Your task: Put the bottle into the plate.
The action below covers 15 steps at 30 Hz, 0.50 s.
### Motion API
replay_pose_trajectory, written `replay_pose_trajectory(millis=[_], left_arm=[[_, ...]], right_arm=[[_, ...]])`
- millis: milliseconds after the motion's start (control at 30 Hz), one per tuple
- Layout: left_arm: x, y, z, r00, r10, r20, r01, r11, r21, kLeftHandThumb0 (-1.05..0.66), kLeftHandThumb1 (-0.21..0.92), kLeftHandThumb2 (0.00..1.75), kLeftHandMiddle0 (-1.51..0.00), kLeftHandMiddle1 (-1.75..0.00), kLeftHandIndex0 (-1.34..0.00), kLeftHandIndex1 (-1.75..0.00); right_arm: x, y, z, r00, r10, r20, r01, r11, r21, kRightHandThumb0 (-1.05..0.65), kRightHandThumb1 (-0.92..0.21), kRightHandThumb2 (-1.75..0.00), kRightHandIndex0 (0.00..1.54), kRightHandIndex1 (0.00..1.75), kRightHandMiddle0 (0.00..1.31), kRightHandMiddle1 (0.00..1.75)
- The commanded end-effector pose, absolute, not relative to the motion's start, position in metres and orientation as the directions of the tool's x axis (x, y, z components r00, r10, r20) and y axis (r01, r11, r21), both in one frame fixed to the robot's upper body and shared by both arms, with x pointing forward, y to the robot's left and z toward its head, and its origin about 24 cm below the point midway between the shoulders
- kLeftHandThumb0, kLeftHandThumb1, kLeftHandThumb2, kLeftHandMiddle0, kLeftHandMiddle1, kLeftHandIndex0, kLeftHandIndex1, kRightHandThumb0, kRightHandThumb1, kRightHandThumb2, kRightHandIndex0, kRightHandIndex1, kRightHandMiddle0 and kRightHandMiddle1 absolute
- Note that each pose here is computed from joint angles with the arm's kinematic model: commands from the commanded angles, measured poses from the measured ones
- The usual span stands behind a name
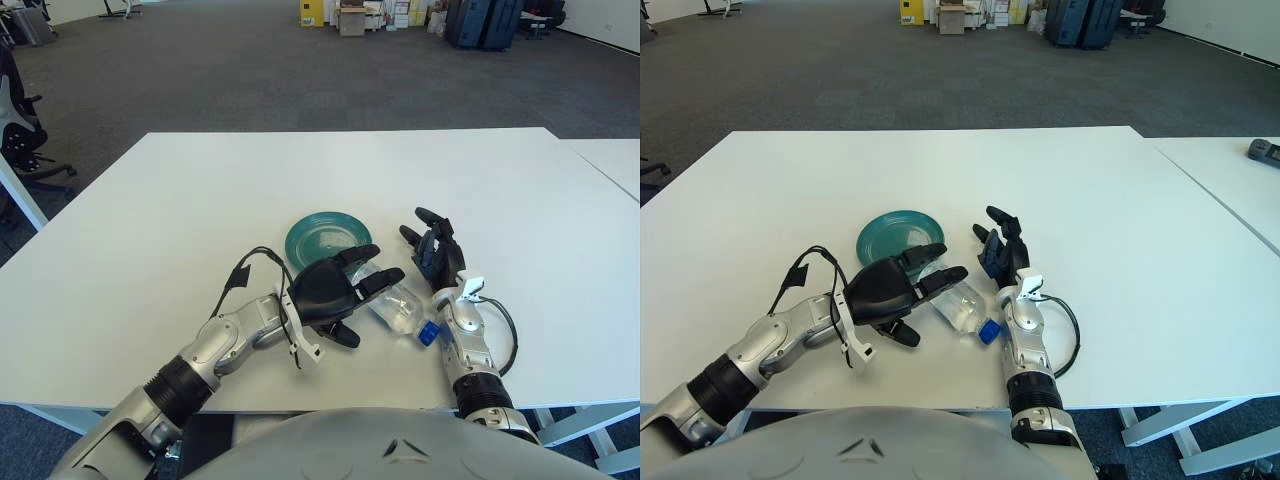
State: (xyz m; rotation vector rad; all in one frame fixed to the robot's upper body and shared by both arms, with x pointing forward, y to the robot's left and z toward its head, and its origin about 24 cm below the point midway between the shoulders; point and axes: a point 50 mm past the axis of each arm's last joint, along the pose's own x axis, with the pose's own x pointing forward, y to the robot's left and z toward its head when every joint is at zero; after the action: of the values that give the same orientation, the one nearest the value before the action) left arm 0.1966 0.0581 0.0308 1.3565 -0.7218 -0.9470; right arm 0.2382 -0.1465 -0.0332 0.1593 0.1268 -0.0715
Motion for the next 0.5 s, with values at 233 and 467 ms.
replay_pose_trajectory(millis=[233, 467], left_arm=[[0.2056, 0.0626, 0.0287, 0.484, -0.866, -0.129, 0.161, -0.056, 0.985, -1.05, 0.92, 0.64, -0.3, -0.03, 0.0, -0.55], [0.2058, 0.0644, 0.024, 0.482, -0.853, -0.201, 0.2, -0.116, 0.973, -1.05, 0.92, 0.69, -0.23, -0.01, 0.0, -0.34]], right_arm=[[0.2158, -0.1496, -0.0595, 0.955, -0.091, -0.282, 0.132, 0.983, 0.128, -0.77, -0.92, -0.94, 0.45, 0.18, 0.0, 0.89], [0.2163, -0.1467, -0.0558, 0.961, -0.095, -0.259, 0.13, 0.985, 0.118, -0.8, -0.92, -0.94, 0.45, 0.17, 0.01, 0.92]])
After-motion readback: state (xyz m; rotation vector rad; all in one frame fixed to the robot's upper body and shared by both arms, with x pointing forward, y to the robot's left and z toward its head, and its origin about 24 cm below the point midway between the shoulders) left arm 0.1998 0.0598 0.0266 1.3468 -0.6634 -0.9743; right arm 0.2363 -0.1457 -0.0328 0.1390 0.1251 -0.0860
